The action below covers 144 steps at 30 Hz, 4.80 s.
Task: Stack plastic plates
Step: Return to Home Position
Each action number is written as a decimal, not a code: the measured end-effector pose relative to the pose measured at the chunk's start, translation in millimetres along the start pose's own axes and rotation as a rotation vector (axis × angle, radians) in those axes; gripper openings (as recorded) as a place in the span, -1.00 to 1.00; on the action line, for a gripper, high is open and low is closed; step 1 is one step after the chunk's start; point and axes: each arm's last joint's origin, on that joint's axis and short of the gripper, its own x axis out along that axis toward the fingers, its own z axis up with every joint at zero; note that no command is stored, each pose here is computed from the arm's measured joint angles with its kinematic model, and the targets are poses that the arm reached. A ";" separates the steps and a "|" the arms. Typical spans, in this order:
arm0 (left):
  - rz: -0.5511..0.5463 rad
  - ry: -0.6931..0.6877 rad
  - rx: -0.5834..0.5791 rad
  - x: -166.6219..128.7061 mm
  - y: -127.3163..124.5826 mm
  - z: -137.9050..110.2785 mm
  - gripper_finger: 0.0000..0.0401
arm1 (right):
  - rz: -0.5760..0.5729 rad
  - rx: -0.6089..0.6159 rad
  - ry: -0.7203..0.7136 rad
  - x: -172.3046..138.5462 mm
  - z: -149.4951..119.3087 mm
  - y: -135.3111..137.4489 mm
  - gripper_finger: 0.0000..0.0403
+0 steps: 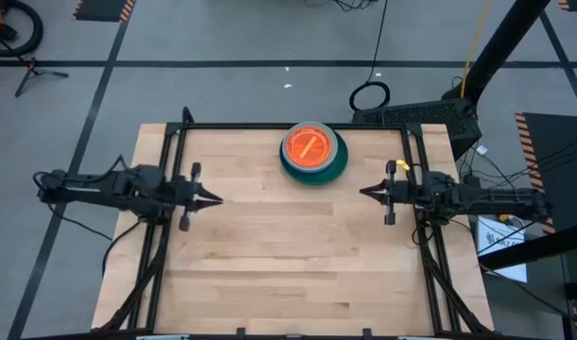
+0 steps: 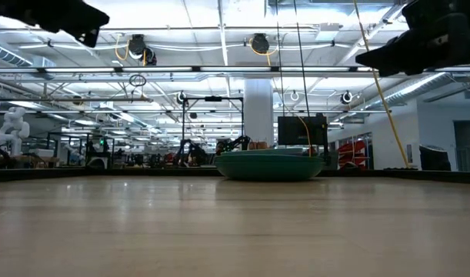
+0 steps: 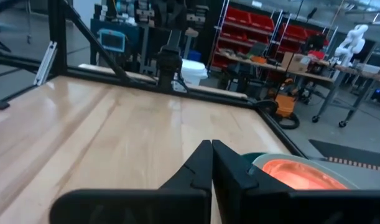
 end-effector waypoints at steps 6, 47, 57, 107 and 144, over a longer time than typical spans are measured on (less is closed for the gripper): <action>0.034 -0.127 0.004 -22.1 -2.2 -12.9 -0.83 | 0.013 -0.001 -0.058 -6.0 -0.5 0.8 -1.00; 0.121 -0.216 -0.027 1.6 -8.8 -98.4 -0.83 | -0.041 0.034 -0.089 -16.4 -26.0 4.6 -1.00; 0.118 -0.213 -0.050 1.6 -8.9 -98.7 -0.83 | -0.072 0.048 -0.087 -16.4 -25.8 3.6 -1.00; 0.118 -0.209 -0.045 1.7 -8.9 -99.1 -0.83 | -0.071 0.063 -0.089 -16.4 -25.7 3.6 -1.00; 0.119 -0.208 -0.045 1.8 -8.9 -99.2 -0.83 | -0.071 0.063 -0.089 -16.4 -25.8 3.6 -0.96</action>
